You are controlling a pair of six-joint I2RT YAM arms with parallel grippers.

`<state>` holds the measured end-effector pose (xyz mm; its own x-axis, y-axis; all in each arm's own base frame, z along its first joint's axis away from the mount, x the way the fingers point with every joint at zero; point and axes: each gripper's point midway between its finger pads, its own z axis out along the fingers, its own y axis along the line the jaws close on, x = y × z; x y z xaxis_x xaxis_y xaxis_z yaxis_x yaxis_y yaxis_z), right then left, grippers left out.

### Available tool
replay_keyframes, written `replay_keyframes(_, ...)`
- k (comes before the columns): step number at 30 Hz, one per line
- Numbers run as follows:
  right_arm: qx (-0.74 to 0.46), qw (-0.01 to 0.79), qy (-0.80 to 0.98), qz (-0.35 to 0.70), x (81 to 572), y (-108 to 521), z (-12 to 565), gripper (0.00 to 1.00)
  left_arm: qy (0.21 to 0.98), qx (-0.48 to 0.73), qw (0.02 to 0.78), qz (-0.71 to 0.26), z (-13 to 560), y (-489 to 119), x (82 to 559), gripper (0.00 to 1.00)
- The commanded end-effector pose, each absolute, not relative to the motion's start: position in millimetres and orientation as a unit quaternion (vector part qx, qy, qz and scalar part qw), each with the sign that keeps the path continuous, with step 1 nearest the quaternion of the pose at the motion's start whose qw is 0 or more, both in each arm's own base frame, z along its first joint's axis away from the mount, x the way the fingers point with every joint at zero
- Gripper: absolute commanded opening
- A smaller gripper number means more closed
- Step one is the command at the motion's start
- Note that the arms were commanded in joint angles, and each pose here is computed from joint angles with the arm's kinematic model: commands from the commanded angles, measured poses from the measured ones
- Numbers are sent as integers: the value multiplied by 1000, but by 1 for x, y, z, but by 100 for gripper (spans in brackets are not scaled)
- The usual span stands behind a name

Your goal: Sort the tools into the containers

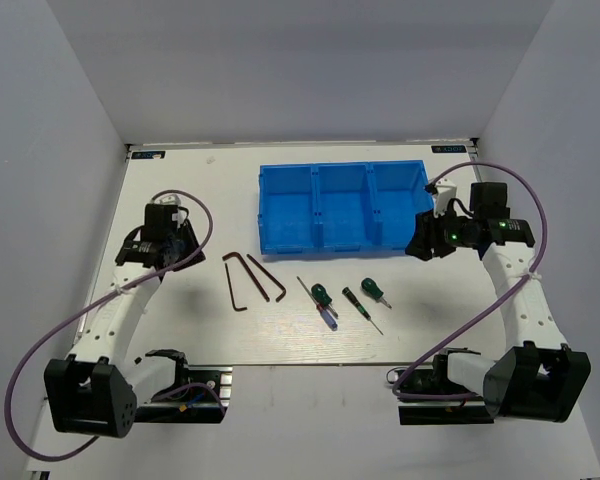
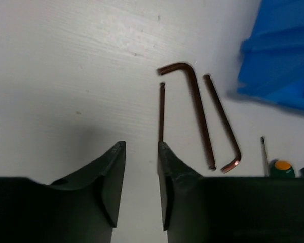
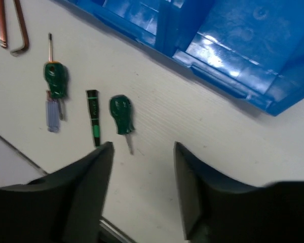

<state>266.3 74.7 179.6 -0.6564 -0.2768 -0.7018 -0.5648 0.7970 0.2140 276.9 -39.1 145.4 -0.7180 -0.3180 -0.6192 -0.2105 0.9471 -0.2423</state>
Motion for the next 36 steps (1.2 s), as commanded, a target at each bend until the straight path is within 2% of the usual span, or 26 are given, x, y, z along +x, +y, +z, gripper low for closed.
replay_keyframes(1,-236,323,881,252,258,87,179,53,934,-167,309,-61,126,-35,270,48)
replay_keyframes(3,-224,309,887,260,257,88,175,14,945,-174,273,-42,103,-33,263,62)
replay_keyframes(4,-224,306,887,262,256,89,175,10,949,-172,260,-44,96,-35,259,66)
replay_keyframes(6,-222,302,888,266,253,90,169,11,952,-177,246,-50,82,-38,258,67)
replay_keyframes(7,-220,305,888,266,253,89,169,17,953,-177,239,-48,75,-38,258,67)
replay_keyframes(10,-219,305,888,265,250,89,161,22,952,-171,244,-73,67,-47,266,67)
replay_keyframes(21,-211,281,897,268,250,88,147,25,959,-107,222,-141,41,-88,285,62)
replay_keyframes(29,-209,275,900,266,249,87,142,26,976,-83,186,-84,18,-96,281,60)
replay_keyframes(33,-207,273,902,263,250,86,140,26,983,-86,160,-22,8,-89,278,47)
replay_keyframes(36,-207,273,903,259,252,84,141,26,989,-75,121,45,-2,-77,261,42)
